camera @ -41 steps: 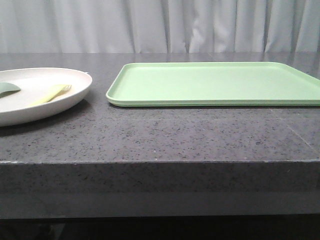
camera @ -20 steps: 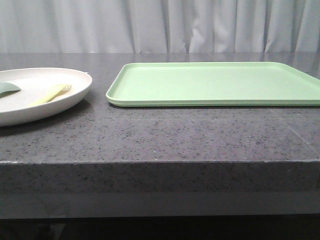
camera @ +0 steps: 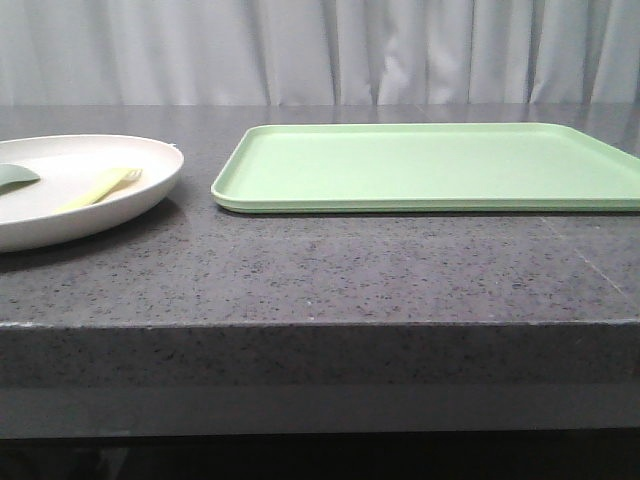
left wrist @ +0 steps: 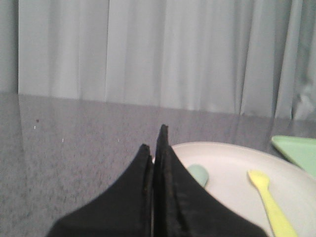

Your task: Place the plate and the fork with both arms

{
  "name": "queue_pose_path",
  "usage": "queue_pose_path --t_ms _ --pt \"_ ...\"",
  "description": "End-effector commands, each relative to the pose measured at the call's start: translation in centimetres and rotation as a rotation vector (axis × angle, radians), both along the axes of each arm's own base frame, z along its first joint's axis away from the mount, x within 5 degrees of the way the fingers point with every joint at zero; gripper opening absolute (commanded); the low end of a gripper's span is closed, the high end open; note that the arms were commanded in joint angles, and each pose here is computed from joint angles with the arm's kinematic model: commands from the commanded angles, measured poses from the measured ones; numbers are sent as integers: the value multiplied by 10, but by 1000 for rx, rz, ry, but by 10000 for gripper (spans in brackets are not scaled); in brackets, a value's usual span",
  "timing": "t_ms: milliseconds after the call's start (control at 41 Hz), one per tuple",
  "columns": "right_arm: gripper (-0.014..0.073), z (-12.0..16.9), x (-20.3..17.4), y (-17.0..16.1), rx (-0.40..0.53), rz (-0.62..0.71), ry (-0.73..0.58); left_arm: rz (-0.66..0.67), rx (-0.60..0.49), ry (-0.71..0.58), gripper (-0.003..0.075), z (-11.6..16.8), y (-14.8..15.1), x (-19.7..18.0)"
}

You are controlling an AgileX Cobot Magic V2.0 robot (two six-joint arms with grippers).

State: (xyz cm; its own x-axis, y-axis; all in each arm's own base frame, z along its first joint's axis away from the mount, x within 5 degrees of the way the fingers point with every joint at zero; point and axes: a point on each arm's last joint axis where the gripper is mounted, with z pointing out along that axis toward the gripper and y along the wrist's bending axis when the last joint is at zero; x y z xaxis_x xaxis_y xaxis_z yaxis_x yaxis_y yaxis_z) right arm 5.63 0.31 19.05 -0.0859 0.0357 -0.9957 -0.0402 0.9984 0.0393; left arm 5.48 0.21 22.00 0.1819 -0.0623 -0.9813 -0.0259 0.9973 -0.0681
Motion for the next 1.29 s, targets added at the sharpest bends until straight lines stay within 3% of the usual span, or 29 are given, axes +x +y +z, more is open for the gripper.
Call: queue_pose_path --t_ms 0,171,244,440,659,830,928,977,1050,1123,1197,1270 --pt "-67 27 -4 -1 4 -11 -162 -6 -3 -220 -18 19 0 -7" --pt "-66 62 -11 -1 5 -4 -210 -7 -39 -258 -18 41 1 -9" --pt "-59 81 -13 0 3 3 -189 -9 -40 -218 -18 54 0 -6" --pt "-58 128 5 2 -3 19 -47 -17 -50 83 -18 88 0 17" --pt "-58 143 45 3 2 22 88 -15 -53 215 -18 102 1 51" --pt "-55 144 49 3 3 19 75 -14 -53 230 -18 100 1 56" --pt "15 145 49 3 3 18 70 -13 -53 210 -4 102 1 57" --pt "99 145 49 3 3 18 70 -13 -52 199 27 103 1 57" --pt "278 145 49 3 3 18 70 -13 -52 197 140 102 1 57" --pt "475 145 49 3 3 18 69 -13 -52 197 319 102 1 57" --pt "620 145 49 3 3 17 62 -13 -52 197 512 102 1 57" --pt "657 146 50 3 4 16 50 -13 -52 197 612 102 1 57"
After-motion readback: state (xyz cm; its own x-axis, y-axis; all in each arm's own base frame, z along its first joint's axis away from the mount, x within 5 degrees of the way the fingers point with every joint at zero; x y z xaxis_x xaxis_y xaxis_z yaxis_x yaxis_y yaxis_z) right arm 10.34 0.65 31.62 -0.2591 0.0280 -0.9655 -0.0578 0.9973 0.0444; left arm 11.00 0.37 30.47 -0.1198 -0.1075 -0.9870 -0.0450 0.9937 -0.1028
